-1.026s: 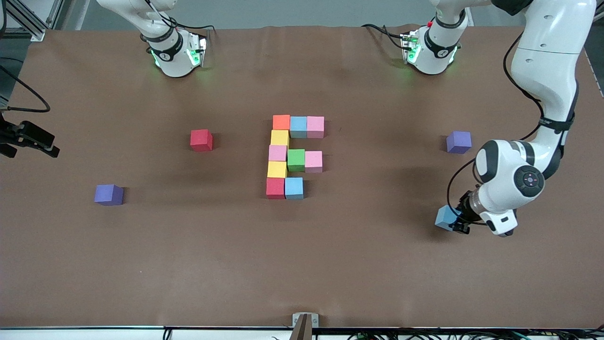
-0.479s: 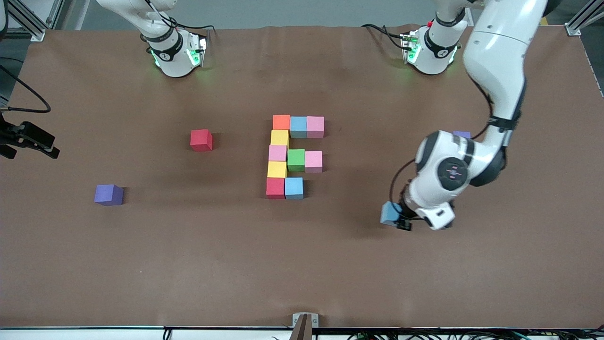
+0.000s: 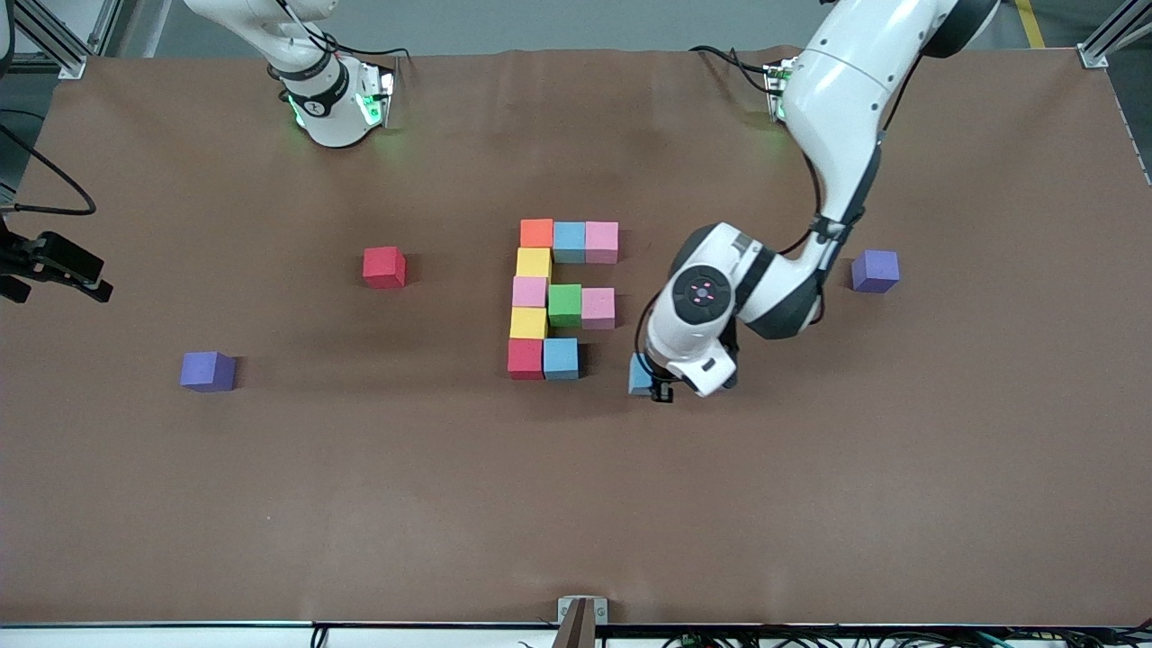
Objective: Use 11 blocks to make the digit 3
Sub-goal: 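Carry the light blue block beside the first light blue block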
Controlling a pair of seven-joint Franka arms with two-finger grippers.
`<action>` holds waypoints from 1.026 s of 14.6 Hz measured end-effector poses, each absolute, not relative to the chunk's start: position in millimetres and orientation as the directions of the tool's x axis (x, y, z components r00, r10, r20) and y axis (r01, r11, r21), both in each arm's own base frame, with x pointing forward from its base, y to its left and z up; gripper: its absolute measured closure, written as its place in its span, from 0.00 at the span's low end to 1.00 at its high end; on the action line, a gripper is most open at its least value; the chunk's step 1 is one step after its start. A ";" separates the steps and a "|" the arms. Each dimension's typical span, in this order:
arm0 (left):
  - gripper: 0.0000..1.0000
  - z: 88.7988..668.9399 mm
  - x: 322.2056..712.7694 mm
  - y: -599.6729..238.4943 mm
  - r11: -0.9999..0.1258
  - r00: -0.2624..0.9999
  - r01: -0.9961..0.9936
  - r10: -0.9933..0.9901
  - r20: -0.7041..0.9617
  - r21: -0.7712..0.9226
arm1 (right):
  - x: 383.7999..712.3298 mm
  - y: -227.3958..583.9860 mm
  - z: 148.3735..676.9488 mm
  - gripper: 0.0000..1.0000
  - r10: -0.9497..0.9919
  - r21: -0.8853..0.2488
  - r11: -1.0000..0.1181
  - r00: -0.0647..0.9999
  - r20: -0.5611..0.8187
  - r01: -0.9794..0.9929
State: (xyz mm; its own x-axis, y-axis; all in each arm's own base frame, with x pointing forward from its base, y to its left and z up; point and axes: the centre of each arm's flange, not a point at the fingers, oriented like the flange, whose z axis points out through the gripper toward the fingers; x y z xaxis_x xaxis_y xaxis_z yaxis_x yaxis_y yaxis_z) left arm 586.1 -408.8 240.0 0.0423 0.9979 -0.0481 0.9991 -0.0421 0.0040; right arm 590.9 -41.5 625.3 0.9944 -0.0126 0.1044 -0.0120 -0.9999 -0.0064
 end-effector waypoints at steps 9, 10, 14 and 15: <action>0.47 216.0 546.7 -470.5 0.037 -0.037 0.999 0.999 -0.004 0.019 | 590.7 -41.6 624.9 0.00 -0.013 -0.006 -1.000 0.995 0.102 -0.012; 0.47 213.8 547.2 -473.9 0.036 -0.036 0.999 0.999 -0.006 0.021 | 590.7 -41.6 624.9 0.00 -0.013 -0.006 -1.000 0.995 0.102 -0.012; 0.47 211.2 550.0 -483.4 0.031 -0.031 0.999 0.999 -0.016 0.029 | 590.6 -41.7 624.8 0.00 -0.013 -0.006 -1.000 0.995 0.102 -0.012; 0.47 211.3 549.5 -485.1 0.029 -0.029 0.999 0.999 -0.017 0.030 | 590.6 -41.7 624.8 0.00 -0.013 -0.006 -1.000 0.995 0.102 -0.012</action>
State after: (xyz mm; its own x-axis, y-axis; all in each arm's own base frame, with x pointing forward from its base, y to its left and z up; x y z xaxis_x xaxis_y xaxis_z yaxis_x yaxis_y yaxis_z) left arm 549.5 -485.1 211.3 -0.0286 0.9994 -0.0169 0.9991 0.0291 0.0304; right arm 590.6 -41.7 624.8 0.9947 -0.0129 0.1016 -0.0123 -0.9999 -0.0064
